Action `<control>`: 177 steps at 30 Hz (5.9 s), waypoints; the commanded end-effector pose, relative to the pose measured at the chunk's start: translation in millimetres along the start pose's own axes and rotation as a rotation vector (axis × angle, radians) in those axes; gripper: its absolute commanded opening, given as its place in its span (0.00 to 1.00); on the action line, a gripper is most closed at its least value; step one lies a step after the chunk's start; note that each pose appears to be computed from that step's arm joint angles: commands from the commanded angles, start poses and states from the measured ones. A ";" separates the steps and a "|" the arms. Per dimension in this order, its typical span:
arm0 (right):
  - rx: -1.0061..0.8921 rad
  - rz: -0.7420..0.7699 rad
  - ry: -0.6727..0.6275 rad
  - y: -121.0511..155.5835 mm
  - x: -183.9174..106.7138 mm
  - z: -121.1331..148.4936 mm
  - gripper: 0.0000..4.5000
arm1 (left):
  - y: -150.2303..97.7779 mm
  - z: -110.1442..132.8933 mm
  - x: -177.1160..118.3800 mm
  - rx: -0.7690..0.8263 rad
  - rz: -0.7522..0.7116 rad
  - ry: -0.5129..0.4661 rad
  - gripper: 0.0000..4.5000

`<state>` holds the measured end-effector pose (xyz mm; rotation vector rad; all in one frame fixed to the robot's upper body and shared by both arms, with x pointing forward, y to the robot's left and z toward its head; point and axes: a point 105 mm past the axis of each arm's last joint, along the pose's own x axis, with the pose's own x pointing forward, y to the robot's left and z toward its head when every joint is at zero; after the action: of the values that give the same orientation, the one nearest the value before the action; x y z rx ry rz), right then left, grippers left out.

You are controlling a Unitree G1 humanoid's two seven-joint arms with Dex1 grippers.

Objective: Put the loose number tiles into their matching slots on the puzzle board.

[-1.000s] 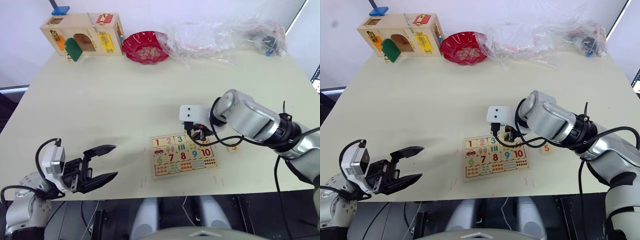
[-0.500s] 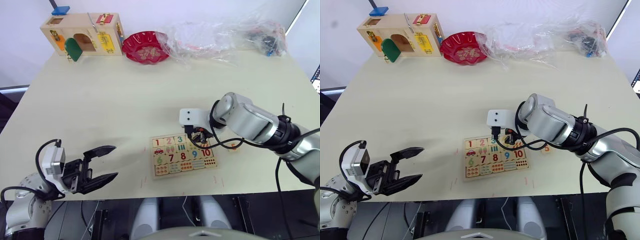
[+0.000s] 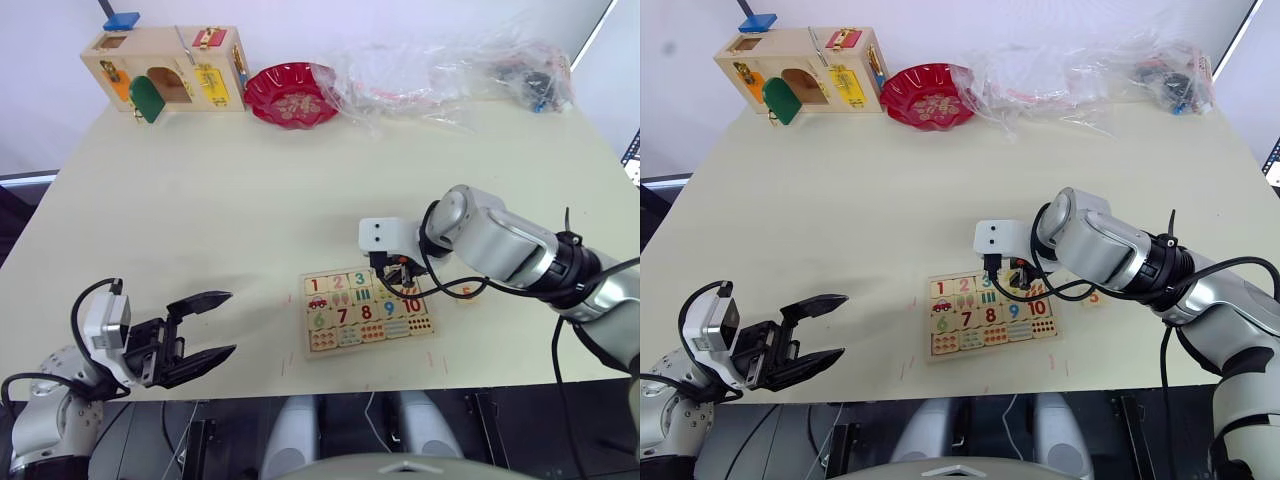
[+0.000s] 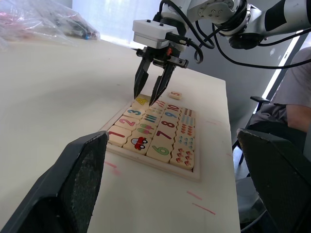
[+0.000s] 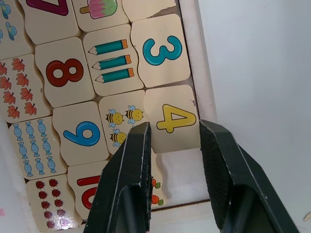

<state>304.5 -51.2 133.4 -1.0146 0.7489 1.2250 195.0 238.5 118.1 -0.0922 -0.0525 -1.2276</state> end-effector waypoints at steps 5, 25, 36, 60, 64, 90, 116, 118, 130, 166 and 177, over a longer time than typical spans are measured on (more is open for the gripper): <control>-0.035 -0.025 -0.011 -3.4 -1.7 1.2 0.20 | -2.8 4.9 0.0 0.033 -0.013 -0.006 1.00; -0.041 -0.010 -0.022 -2.1 -0.3 0.8 0.99 | -2.8 4.2 -1.1 0.033 -0.012 -0.006 1.00; 0.091 -0.019 -0.334 -5.4 -45.7 12.8 0.99 | -2.6 5.0 -1.4 0.038 -0.005 -0.009 1.00; 0.139 -0.096 -0.506 -21.3 -10.8 -7.1 0.01 | 3.8 11.7 7.5 0.052 -0.023 -0.015 1.00; 0.129 -0.088 -0.485 -21.3 -6.7 -10.3 0.01 | 3.3 11.8 6.7 0.053 -0.020 -0.013 1.00; 0.132 -0.051 -0.411 -15.9 11.9 -23.8 0.01 | 2.5 11.4 2.8 0.051 -0.010 -0.010 1.00; 0.130 -0.116 -0.725 -13.5 -38.7 -6.3 0.01 | 0.3 8.4 0.9 0.039 0.008 -0.013 1.00; 0.134 -0.144 -0.893 -4.8 -57.1 -8.4 0.01 | -0.3 7.1 1.7 0.035 0.020 -0.014 1.00; 0.409 -0.294 -0.964 56.3 -88.9 -97.9 0.52 | -2.4 -2.8 -3.3 0.002 0.096 0.005 1.00; 0.386 -0.247 -0.668 63.1 -88.1 -162.5 0.99 | -8.4 8.5 11.0 -0.016 -0.066 0.027 1.00; 0.151 -0.046 -0.554 29.3 -58.8 -166.0 0.99 | -11.3 11.4 9.0 -0.023 -0.138 0.041 1.00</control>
<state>271.9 -224.7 111.7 -0.4882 0.3883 1.2843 191.7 227.4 126.3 -0.0906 0.0128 -1.3273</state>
